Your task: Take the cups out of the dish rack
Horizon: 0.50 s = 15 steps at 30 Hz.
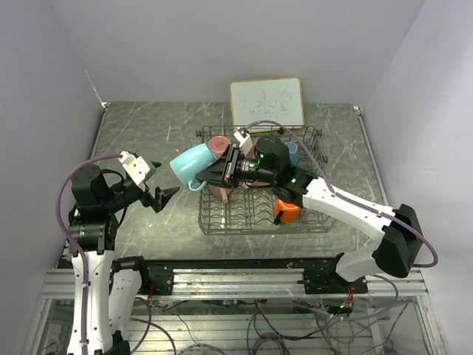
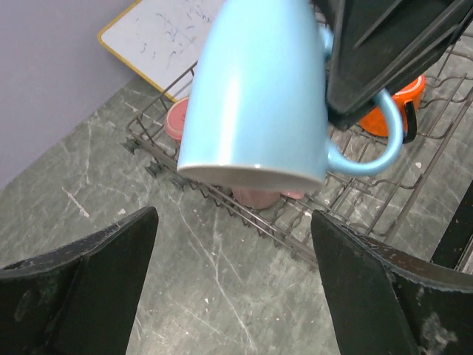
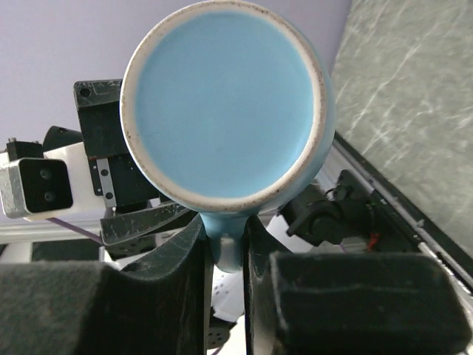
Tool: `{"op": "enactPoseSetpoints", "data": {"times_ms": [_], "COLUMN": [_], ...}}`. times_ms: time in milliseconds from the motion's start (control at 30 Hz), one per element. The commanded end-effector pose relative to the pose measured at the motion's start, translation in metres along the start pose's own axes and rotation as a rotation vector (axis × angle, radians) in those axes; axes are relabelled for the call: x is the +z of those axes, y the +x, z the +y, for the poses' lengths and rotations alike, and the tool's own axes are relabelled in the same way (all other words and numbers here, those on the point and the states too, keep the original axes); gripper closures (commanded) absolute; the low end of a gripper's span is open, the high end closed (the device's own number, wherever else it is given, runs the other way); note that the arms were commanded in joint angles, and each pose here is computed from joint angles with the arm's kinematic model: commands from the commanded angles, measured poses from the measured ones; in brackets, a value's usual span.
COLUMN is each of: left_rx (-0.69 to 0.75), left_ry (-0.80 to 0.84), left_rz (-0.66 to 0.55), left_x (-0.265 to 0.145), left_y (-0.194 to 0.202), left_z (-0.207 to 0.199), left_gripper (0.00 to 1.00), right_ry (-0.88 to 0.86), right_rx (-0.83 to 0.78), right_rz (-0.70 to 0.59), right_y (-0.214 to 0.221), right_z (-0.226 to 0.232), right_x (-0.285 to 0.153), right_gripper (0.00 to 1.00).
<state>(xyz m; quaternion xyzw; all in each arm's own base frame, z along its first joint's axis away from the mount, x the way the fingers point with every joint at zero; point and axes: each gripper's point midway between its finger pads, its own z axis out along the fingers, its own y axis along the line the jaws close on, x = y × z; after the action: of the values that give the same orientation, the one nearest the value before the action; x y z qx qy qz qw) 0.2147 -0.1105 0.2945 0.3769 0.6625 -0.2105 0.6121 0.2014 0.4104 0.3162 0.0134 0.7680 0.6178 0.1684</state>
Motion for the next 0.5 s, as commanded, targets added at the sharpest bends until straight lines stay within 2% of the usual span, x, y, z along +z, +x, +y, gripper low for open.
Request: {"op": "enactPoseSetpoints", "data": {"times_ms": [0,167,467], "left_rx": [0.051,0.059,0.076], "left_ry": [0.006,0.027,0.022], "left_rz": [-0.098,-0.140,-0.158], "left_x": [-0.006,-0.009,-0.007], "left_y": [-0.036,-0.051,-0.060], "left_z": [-0.005,-0.010,-0.005], "left_gripper": [0.05,0.11,0.13], "right_ry": [-0.308,-0.388,-0.472], "right_rx": [0.028,0.087,0.122], "right_rz": [0.043,0.080,0.092], "right_y": [0.003,0.017,0.043], "right_z": [0.067,0.073,0.083], "right_x": [-0.013,-0.020,-0.040], "right_gripper": [1.00,1.00,1.00]}}
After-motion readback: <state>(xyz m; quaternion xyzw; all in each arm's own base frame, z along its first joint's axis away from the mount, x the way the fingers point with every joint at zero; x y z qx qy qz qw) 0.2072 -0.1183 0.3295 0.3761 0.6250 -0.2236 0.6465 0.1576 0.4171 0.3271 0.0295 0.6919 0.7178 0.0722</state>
